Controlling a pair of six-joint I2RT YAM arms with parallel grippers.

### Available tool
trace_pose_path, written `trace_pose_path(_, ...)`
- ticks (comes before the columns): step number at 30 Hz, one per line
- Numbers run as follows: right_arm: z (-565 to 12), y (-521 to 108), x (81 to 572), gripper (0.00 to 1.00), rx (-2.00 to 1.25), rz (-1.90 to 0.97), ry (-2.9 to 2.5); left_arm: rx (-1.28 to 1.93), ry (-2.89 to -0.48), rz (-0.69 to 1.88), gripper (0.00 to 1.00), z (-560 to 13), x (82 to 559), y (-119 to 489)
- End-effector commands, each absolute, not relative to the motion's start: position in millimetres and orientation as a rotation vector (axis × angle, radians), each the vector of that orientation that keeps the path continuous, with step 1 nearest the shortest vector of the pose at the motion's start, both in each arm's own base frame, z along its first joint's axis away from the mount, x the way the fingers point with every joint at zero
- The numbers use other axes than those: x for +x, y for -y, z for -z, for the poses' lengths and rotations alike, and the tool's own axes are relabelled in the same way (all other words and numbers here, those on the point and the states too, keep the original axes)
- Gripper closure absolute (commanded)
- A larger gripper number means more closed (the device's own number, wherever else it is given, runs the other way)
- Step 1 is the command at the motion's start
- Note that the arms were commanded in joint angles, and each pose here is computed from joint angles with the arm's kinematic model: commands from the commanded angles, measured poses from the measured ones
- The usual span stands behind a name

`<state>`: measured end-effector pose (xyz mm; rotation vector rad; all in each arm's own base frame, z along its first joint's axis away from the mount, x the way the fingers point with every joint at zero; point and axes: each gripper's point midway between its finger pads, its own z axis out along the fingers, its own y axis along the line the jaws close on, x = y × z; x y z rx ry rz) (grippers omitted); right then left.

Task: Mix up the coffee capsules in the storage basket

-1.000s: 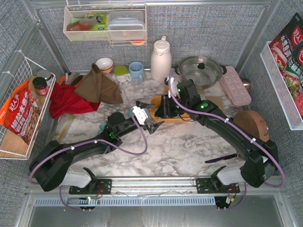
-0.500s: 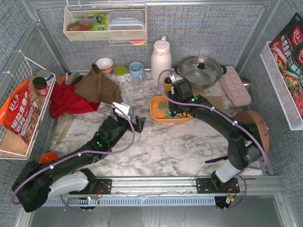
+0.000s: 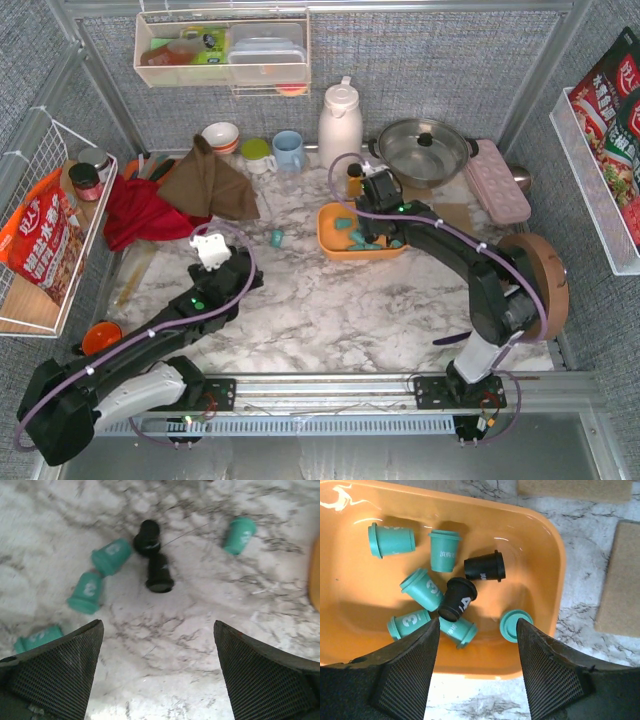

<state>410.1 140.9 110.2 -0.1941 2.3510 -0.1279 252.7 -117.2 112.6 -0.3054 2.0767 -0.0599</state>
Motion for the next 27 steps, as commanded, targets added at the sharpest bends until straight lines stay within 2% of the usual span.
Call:
trace_pose_path(1, -129, -143, 406, 0.33, -0.172, 0.073, -2.291, -0.471, -2.160, -0.038, 0.01, -87, 231, 86)
trace_pose_path(4, -136, -154, 395, 0.33, -0.172, -0.031, -2.267, -0.546, -2.215, -0.023, 0.01, -72, 224, 77)
trace_pose_path(11, -139, -158, 379, 0.33, -0.184, -0.110, -2.254, -0.626, -2.224, -0.051, 0.13, -63, 222, 58)
trace_pose_path(16, -135, -162, 378, 0.33, -0.205, -0.131, -2.268, -0.612, -2.223, -0.070, 0.12, -60, 235, 41)
trace_pose_path(21, -136, -163, 376, 0.33, -0.220, -0.139, -2.271, -0.579, -2.232, 0.035, 0.12, -58, 253, 44)
trace_pose_path(27, -140, -161, 375, 0.33, -0.225, -0.138, -2.263, -0.467, -2.222, 0.097, 0.16, -64, 264, 48)
